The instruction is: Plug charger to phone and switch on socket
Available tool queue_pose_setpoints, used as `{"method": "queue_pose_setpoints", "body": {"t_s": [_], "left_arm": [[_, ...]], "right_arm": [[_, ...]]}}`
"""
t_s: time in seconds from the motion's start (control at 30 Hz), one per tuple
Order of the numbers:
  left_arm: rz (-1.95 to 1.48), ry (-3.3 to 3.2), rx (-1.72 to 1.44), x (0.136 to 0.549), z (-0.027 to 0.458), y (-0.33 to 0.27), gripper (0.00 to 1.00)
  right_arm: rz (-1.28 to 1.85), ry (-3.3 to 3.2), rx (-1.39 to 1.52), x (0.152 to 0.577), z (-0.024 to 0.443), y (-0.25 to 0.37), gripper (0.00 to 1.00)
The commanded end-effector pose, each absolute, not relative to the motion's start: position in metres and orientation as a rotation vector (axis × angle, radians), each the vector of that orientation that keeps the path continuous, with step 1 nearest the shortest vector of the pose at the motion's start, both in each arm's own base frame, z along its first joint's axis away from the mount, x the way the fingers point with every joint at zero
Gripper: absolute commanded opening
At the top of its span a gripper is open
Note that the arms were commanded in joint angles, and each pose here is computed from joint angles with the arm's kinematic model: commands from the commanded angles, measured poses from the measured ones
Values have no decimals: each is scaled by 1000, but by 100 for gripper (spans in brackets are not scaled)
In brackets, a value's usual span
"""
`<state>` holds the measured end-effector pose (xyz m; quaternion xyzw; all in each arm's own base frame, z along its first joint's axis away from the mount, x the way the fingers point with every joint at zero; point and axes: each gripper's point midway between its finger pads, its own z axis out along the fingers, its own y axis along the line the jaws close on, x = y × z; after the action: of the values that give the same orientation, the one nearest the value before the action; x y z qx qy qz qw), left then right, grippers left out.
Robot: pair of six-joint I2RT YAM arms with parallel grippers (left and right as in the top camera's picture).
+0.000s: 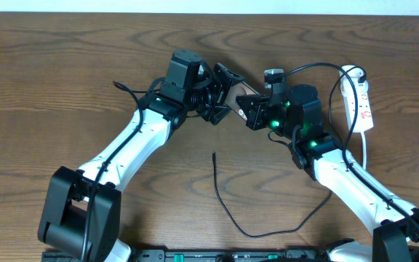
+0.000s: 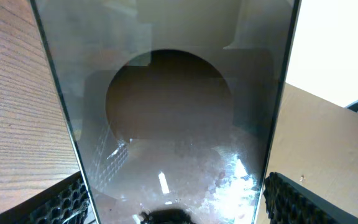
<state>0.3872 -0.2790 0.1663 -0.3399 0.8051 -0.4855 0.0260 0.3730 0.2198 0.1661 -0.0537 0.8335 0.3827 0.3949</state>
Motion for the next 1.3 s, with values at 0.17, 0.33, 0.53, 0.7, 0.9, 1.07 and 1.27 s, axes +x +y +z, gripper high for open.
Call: {"method": "queue_pose_setpoints", "body": {"t_s": [0.17, 0.33, 0.53, 0.7, 0.9, 1.07, 1.27], "left_arm": [[-1557, 2459, -976, 386, 190, -285, 89], [-1555, 2460, -964, 385, 190, -285, 89], [-1567, 2458, -957, 388, 192, -280, 89], [-1592, 2453, -967, 391, 194, -273, 90], [-1618, 2448, -976, 394, 196, -265, 90], [-1624, 2439, -967, 397, 197, -258, 90], [-1621, 2420, -934, 404, 198, -244, 90]], "right_arm": [[1000, 2098, -149, 372, 173, 225, 1], [983, 2097, -131, 376, 173, 220, 1], [969, 2095, -66, 385, 173, 204, 1], [956, 2092, -24, 391, 173, 192, 1], [988, 2097, 111, 398, 173, 177, 1], [1141, 2044, 278, 405, 190, 173, 1], [1401, 1943, 473, 407, 221, 182, 1]]}}
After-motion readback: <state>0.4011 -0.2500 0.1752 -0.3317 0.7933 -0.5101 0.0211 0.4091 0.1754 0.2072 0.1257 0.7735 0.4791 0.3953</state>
